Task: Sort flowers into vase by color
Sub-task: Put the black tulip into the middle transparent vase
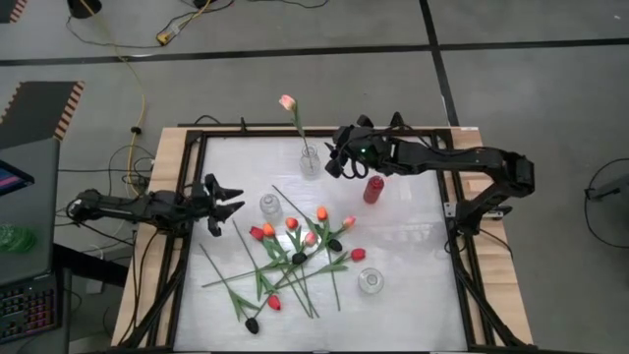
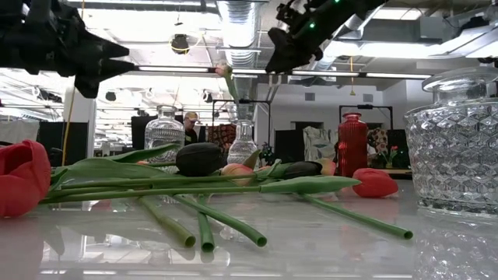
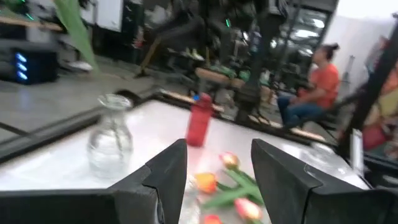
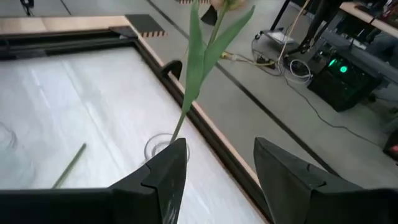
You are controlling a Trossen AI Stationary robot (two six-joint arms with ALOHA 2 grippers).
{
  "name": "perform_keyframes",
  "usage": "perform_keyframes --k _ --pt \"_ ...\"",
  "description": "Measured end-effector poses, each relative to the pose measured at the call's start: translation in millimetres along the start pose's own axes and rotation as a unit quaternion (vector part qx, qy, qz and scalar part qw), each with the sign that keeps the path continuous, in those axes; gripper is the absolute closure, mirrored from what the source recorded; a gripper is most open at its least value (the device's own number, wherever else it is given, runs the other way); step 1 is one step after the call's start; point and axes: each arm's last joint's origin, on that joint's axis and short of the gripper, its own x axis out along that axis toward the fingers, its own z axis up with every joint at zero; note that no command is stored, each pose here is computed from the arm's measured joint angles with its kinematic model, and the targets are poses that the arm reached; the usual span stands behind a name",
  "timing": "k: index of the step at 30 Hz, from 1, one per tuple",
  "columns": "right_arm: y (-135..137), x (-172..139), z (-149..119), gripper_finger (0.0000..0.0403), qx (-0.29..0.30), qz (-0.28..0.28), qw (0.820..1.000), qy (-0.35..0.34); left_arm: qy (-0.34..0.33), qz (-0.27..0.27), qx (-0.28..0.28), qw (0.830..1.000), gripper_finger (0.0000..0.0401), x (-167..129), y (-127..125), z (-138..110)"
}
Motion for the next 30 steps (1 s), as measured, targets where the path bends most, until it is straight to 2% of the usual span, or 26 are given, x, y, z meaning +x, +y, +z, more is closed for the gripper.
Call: perform_keyframes --k 9,17,23,30 --pt "5 -21 5 0.0190 -0.011 0.020 1.000 -0.001 0.053 -0.043 -0.017 0.997 0.0234 10 -8 -6" --pt "11 -38 3 0.0190 -0.031 0.039 0.999 0.017 0.114 -0.073 0.013 0.991 0.0234 27 -34 12" --pt "14 -45 0 0.0190 -0.045 0.049 0.997 0.029 0.189 -0.074 0.040 0.978 0.0234 49 -55 17" --pt "21 -50 -4 0.0190 -0.063 0.061 0.995 0.049 0.286 -0.059 0.050 0.955 0.0234 73 -79 12"
